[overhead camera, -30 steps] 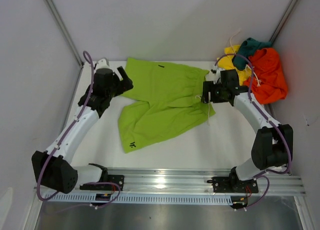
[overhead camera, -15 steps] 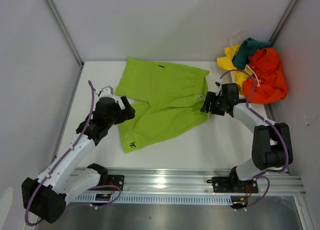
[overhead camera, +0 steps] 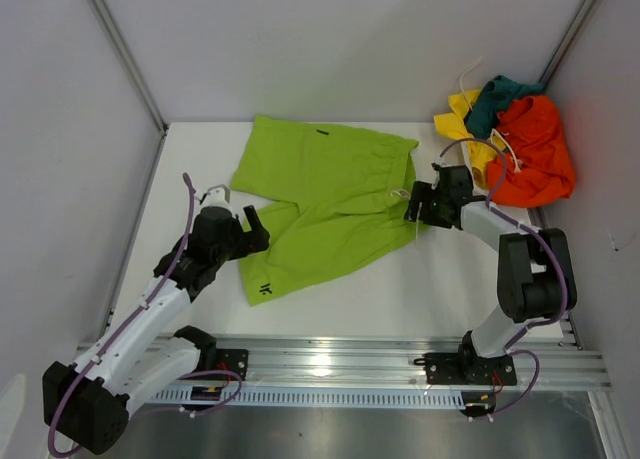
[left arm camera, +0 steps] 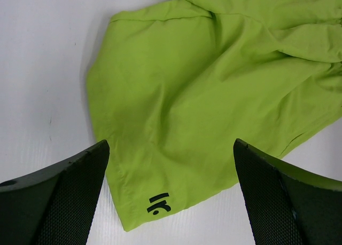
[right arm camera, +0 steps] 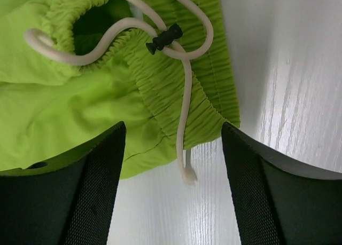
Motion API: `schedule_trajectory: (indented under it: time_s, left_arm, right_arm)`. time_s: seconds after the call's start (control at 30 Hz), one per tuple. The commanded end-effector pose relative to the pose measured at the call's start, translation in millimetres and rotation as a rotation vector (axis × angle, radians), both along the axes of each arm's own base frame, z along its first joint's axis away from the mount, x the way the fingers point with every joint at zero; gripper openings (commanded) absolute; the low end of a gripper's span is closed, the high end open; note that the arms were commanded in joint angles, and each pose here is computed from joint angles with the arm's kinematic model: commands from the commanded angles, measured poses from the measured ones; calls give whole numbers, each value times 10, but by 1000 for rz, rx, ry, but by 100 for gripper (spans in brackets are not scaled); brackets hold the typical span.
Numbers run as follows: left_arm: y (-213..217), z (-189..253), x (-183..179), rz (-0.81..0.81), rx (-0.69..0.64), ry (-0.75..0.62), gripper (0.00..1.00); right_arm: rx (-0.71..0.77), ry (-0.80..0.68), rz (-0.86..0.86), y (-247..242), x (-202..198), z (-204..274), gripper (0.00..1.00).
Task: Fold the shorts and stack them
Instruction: Flatten the shorts out
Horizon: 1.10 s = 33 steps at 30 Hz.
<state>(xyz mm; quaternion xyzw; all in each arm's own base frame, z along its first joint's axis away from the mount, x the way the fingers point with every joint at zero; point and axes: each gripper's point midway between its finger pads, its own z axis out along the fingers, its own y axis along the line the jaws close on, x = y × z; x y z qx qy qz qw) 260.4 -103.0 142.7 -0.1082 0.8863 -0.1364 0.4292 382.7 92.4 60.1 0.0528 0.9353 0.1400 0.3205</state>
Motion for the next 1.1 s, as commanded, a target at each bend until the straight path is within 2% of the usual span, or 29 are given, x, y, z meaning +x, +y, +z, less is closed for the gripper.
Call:
schedule_trajectory:
  time_s: [0.0, 0.23, 0.4, 0.53, 0.67, 0.8, 0.97, 1.07]
  left_arm:
    - [-33, 124, 73, -21, 10, -53, 99]
    - [-59, 290, 162, -18, 4, -85, 99]
    - [-116, 465, 285, -20, 0, -99, 99]
    - [-166, 587, 328, -27, -13, -118, 99]
    - [-168, 677, 340, -26, -11, -134, 99]
    - [-161, 681, 364, -24, 2, -132, 99]
    - [-236, 716, 468, -30, -14, -135, 99]
    - [-302, 768, 556, -38, -26, -137, 99]
  right_arm:
    - [-35, -79, 23, -31, 311, 89, 74]
    - [-20, -72, 63, 32, 371, -11, 72]
    - [-46, -163, 51, -34, 441, 152, 84]
    - [-43, -183, 84, 18, 580, 176, 84]
    - [-3, -130, 143, 137, 581, 74, 77]
    - [67, -73, 180, 257, 426, 12, 62]
    - [98, -23, 198, 289, 140, -23, 68]
    - [99, -2, 193, 271, 13, -36, 68]
